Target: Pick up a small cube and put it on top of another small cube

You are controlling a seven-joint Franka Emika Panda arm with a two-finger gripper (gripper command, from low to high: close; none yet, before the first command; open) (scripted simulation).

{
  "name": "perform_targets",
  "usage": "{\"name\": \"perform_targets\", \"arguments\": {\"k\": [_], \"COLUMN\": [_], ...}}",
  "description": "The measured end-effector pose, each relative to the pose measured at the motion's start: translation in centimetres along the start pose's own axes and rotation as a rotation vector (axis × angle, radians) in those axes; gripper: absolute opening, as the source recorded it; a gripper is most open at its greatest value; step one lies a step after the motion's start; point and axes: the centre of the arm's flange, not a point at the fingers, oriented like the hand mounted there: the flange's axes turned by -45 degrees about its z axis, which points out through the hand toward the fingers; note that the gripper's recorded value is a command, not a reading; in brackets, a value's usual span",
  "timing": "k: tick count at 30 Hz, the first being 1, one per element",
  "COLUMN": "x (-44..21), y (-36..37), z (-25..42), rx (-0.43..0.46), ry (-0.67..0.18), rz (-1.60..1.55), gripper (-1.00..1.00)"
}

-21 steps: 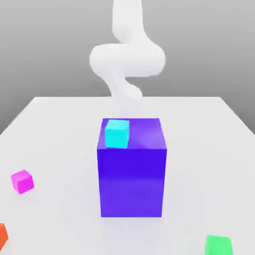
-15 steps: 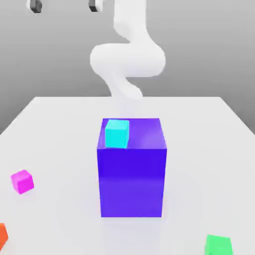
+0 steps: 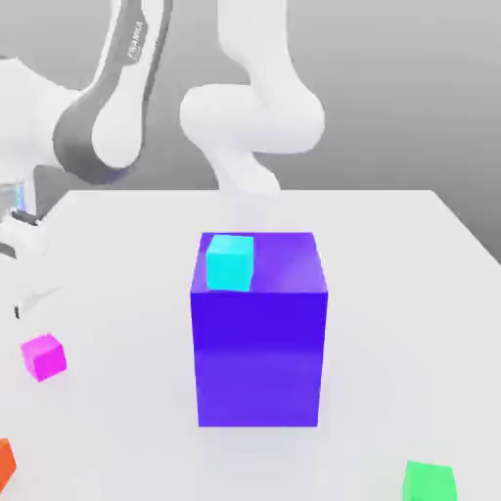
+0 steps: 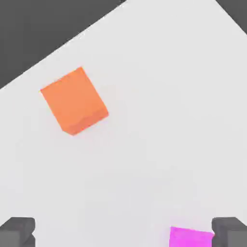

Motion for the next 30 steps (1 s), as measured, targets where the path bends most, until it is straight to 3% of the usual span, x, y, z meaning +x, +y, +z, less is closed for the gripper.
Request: {"name": "perform_targets", "arguments": {"k": [2,7,8,15,21,24,30], "x": [-1.7,-2.6,-2.7,-2.7,-2.0,0.9,2.9], "y": [1.9,2.7,2.7,2.7,2.5,-3.0,-20.8], "z": [3.1,8.7,9.7,9.8,4.1,2.3,0.2], "rx": [-0.011,-0.018,-0.017,-0.016,-0.012,0.005,0.04], "ry": [-0.048,-0.065,-0.065,-0.066,-0.057,-0.031,-0.02], "rz": [0.036,0.047,0.048,0.049,0.05,-0.023,-0.248], "gripper": [0.0,0.0,-1.0,-1.0,-1.0,-1.0,-1.0]}}
